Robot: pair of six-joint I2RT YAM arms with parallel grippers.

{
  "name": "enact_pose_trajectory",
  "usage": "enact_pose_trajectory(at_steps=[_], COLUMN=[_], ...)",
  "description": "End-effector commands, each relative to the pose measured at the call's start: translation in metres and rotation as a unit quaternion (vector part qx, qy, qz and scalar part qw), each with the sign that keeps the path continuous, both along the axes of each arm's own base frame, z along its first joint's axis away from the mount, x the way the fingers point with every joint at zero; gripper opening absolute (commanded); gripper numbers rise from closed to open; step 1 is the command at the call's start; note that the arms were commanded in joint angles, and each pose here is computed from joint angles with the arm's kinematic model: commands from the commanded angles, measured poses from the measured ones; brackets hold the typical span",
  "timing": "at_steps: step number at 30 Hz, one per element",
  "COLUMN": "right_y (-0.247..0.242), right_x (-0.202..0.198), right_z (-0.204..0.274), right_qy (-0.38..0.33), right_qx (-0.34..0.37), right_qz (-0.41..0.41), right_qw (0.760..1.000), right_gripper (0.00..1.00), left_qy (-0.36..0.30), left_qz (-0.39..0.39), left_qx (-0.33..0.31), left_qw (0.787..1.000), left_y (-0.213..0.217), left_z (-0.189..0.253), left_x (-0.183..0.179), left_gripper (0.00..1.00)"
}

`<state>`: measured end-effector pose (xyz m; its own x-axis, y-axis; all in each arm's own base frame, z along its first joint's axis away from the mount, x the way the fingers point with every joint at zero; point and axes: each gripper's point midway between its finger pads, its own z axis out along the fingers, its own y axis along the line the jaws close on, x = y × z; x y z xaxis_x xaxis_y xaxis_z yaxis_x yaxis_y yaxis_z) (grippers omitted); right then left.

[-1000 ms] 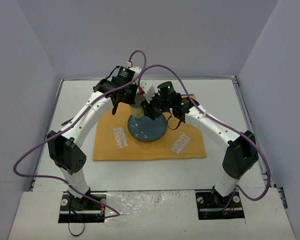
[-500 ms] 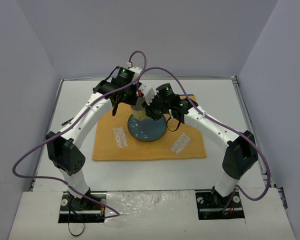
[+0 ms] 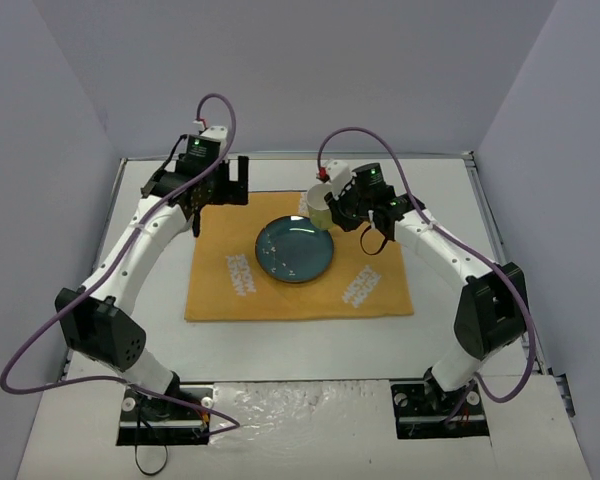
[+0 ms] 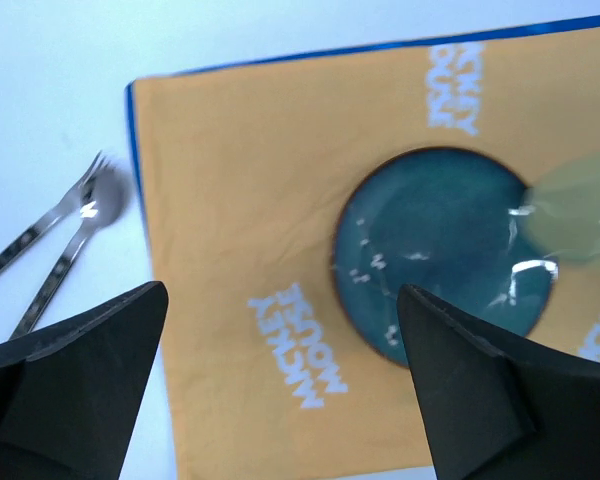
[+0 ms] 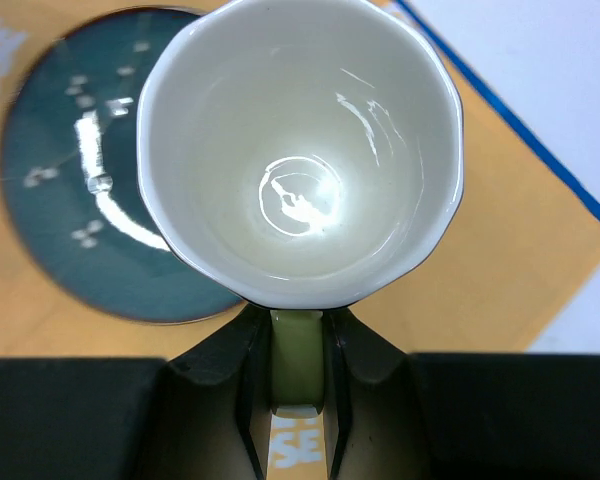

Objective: Set the dinner table for one person

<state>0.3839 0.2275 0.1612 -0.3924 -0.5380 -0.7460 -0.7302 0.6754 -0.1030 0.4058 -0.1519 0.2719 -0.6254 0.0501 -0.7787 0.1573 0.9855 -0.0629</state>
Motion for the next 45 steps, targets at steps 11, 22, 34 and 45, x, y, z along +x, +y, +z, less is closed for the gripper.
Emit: enact_pose_trajectory(at_steps=[11, 22, 34, 45], right_y=[-0.134, -0.165, -0.167, -0.162], right_x=[0.12, 0.144, 0.158, 0.162], right_z=[0.063, 0.033, 0.02, 0.0], right_qy=[-0.176, -0.15, -0.141, -0.123], right_qx=[0.064, 0.061, 0.061, 0.06], right_qz=[-0.147, -0.159, -0.154, -0.146], right_qw=[0.971, 0.974, 0.976, 0.98], right_gripper=[0.0, 0.0, 0.0, 0.0], left_qy=[0.02, 0.018, 0.019, 0.024], left_qz=[0.083, 0.104, 0.102, 0.099], left_qx=[0.002, 0.011, 0.015, 0.015], left_qw=[0.996, 0.994, 0.994, 0.995], left_y=[0.065, 0.077, 0.077, 0.076], left_z=[-0.062, -0.102, -0.103, -0.107], left_x=[-0.046, -0.059, -0.056, -0.056], left_gripper=[0.97, 0.97, 0.97, 0.97])
